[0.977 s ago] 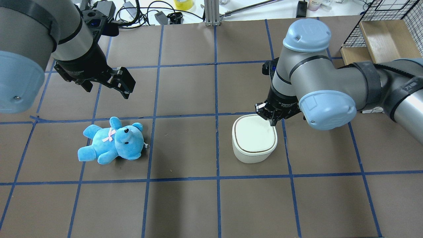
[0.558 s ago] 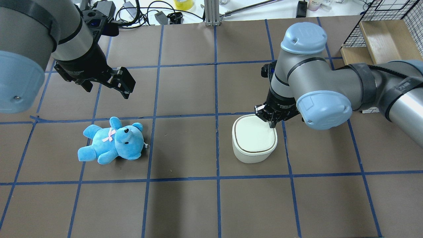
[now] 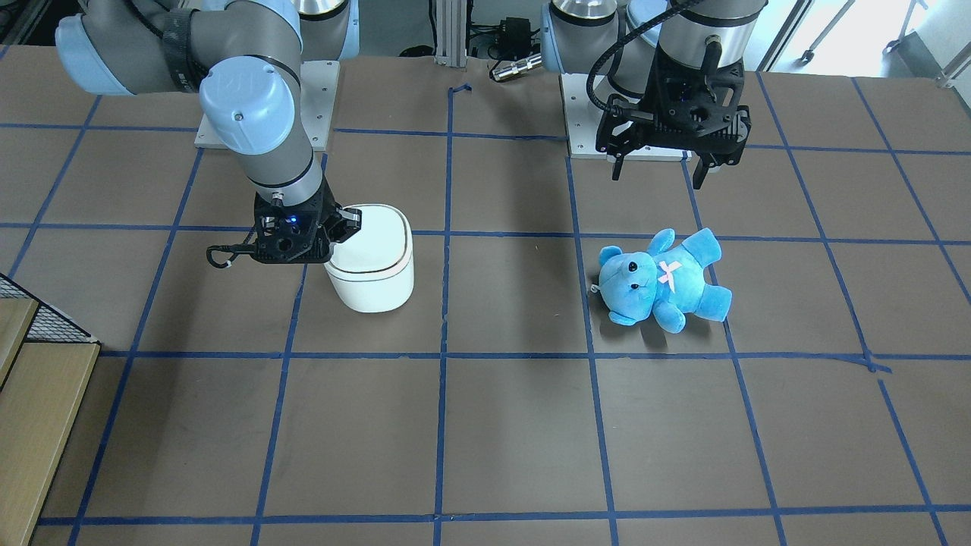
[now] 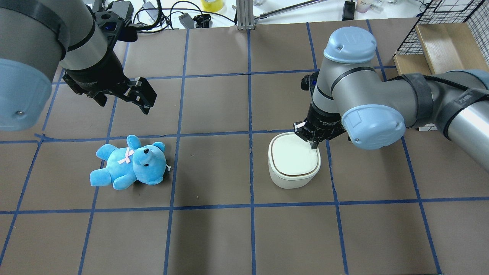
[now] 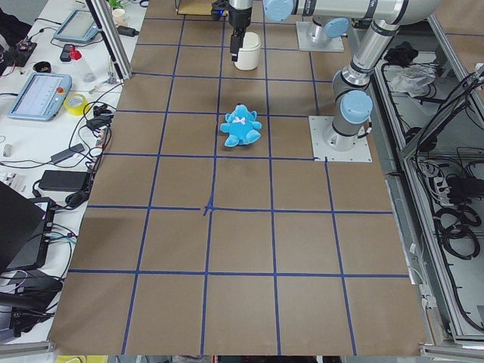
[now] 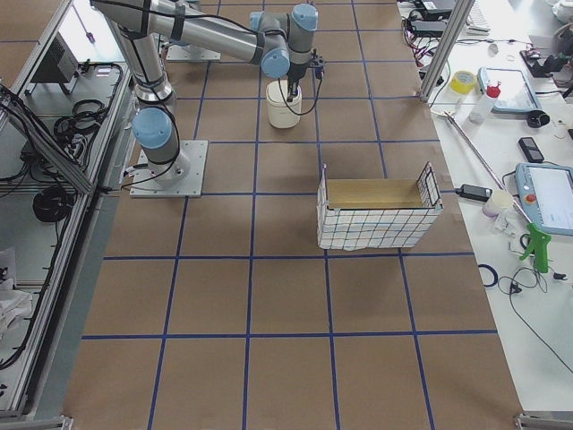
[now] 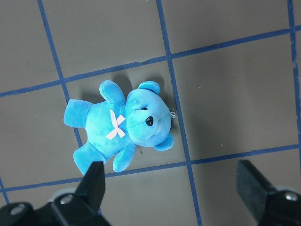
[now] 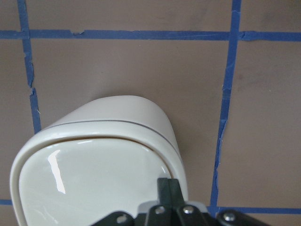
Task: Open trash can with right arm
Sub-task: 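Press the right gripper down on the lid's far edge, then lift the right gripper away, letting the lid flip open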
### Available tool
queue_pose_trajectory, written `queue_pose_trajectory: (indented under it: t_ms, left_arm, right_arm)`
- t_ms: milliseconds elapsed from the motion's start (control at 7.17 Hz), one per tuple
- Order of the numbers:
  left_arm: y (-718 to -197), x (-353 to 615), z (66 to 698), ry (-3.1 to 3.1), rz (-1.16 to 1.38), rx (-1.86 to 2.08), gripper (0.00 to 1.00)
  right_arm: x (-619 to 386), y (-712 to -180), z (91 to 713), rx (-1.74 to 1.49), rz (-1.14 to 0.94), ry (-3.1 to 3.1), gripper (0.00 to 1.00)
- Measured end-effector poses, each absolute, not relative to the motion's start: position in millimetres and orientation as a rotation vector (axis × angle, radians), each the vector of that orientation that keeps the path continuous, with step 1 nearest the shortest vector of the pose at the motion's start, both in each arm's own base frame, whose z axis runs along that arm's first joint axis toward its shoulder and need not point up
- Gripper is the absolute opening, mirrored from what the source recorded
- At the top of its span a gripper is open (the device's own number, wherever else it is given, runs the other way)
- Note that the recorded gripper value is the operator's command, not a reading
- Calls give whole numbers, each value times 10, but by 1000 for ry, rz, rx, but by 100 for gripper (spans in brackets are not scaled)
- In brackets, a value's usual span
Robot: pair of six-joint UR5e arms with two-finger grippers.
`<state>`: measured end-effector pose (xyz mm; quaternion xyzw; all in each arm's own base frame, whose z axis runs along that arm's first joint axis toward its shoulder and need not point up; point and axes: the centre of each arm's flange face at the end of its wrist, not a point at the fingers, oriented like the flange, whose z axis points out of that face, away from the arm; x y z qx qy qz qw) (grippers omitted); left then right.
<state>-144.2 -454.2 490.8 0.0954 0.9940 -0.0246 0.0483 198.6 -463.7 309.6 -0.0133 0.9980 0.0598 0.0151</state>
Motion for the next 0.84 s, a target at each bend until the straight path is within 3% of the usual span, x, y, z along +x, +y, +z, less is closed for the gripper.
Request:
queue_pose_trajectory:
  t_ms: [837]
  left_arm:
    - [-4542, -1442, 4908, 3030, -75, 291, 100]
  right_arm:
    - [1996, -4627, 3055, -28, 195, 3094, 0]
